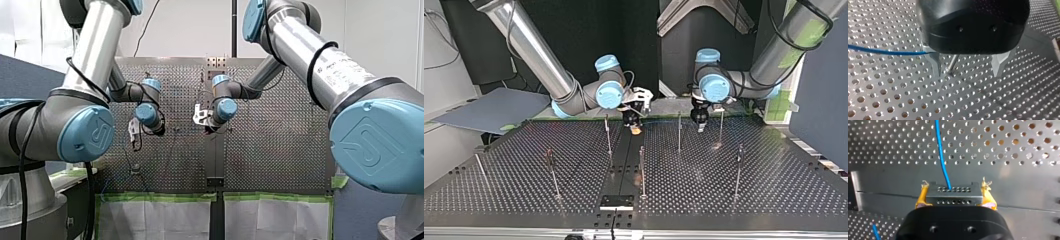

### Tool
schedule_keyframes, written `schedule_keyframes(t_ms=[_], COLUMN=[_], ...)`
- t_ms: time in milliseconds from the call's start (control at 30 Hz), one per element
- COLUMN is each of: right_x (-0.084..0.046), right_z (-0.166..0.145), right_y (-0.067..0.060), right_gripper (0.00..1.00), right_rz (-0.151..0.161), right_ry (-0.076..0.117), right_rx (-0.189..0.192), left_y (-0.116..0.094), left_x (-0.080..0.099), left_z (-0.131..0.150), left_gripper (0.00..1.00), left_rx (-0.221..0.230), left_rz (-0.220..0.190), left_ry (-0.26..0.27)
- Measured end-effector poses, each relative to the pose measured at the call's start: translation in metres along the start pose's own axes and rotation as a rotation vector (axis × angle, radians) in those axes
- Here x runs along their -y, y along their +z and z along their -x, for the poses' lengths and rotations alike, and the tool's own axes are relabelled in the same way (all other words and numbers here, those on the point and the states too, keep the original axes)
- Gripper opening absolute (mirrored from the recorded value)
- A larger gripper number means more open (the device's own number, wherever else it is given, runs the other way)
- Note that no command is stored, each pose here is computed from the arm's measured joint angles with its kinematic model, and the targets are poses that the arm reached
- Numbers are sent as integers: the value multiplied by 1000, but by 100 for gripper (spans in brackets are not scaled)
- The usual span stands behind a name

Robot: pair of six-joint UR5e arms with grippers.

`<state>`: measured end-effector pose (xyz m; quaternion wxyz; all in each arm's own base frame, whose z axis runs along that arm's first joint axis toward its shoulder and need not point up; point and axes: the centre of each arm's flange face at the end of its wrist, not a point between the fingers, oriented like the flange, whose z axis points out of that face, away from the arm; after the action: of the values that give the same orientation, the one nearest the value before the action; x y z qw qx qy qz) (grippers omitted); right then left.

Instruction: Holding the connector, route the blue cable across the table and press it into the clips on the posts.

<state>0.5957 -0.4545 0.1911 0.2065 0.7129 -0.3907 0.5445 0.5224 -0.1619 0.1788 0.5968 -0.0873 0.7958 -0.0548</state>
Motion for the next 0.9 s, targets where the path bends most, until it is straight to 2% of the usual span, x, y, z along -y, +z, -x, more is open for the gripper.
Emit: schedule_keyframes(t_ms=[300,433,667,900], right_x=[-6,-9,-14,-18], right_z=[4,7,8,-1], right_y=[-1,-2,-4,-7], right_gripper=[0,0,0,0], right_rz=[20,28,40,45], right_ry=[4,4,6,8], right_rx=[16,25,39,32], left_y=[-40,-59,-77,-94], left_x=[13,24,47,64], left_z=[2,2,-2,-22], left_gripper=[100,100,100,100], left_rx=[-52,-65,-68,-83], left_rz=[11,-8,-44,-85], left_ry=[40,50,48,63])
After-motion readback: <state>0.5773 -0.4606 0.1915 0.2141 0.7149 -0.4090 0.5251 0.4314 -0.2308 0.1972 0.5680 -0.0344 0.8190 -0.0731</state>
